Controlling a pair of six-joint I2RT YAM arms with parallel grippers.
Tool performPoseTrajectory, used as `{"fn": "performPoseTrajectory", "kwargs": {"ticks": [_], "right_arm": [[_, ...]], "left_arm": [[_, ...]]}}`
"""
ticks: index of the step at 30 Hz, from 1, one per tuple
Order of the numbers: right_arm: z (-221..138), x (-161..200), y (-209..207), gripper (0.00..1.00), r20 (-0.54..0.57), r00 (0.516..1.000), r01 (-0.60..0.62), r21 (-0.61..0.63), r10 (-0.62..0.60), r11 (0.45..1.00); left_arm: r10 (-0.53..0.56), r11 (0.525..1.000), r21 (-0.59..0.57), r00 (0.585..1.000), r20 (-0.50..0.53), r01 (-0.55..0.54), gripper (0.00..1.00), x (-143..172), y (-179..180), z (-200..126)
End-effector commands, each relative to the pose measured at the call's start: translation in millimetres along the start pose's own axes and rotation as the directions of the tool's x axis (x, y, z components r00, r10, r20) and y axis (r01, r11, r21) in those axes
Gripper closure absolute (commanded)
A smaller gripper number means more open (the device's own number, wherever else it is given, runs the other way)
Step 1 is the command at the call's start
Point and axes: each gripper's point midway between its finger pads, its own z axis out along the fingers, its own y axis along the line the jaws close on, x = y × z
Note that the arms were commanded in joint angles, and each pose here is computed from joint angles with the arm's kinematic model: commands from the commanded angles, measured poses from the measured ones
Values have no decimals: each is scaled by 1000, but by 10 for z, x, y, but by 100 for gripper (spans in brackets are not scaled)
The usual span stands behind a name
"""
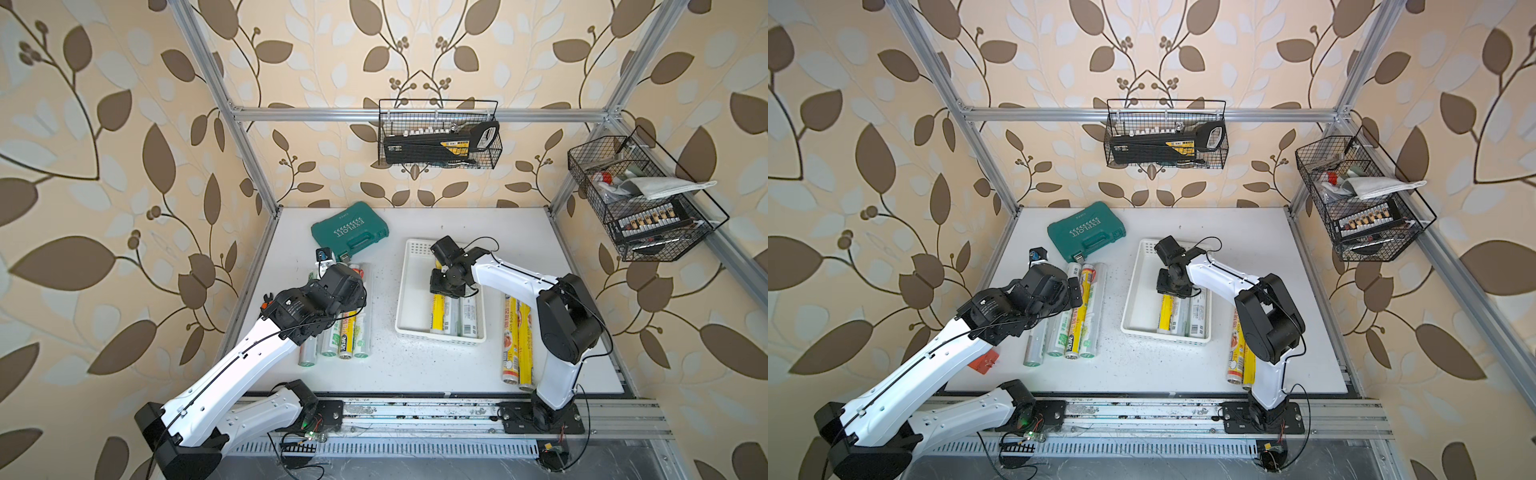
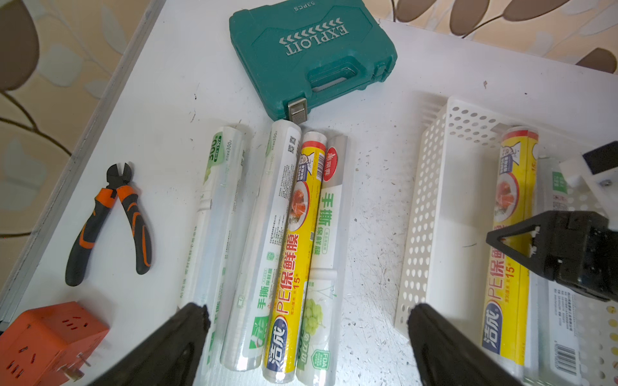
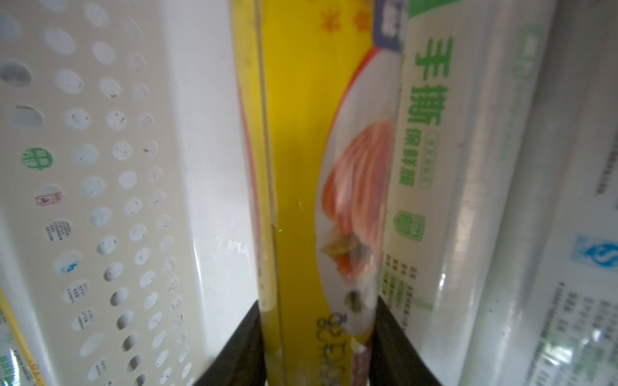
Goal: Put the plastic wrap into the basket
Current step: Place the plastic wrap in the basket.
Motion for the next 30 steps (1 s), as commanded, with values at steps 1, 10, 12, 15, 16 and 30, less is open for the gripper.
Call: {"fn": "performPoseTrajectory", "kwargs": {"ticks": [1,10,12,15,16,30], "right_arm": [[19,-32,28,54,15,999,37,54,-38,998],[126,-11,-31,52,10,999,43,127,-44,991],[140,-14,-48,50,12,999,41,140,-44,989],[160,-14,-55,50,12,999,42,149,-44,988],[164,-12,-61,50,13,999,43,153,-45,987],[81,-55,-89,51,37,998,45,178,-53,983]], "left_arm": [[1,1000,6,1000,4,-1,1,-18,-20,28],[-1,1000,9,1000,2,1,1,-5,-19,32],[-2,1000,10,1000,1,2,1,4,-16,35],[0,1000,10,1000,0,0,1,6,-17,37],[0,1000,10,1000,1,0,1,4,-17,35],[0,1000,6,1000,1,0,1,10,-7,38]]}}
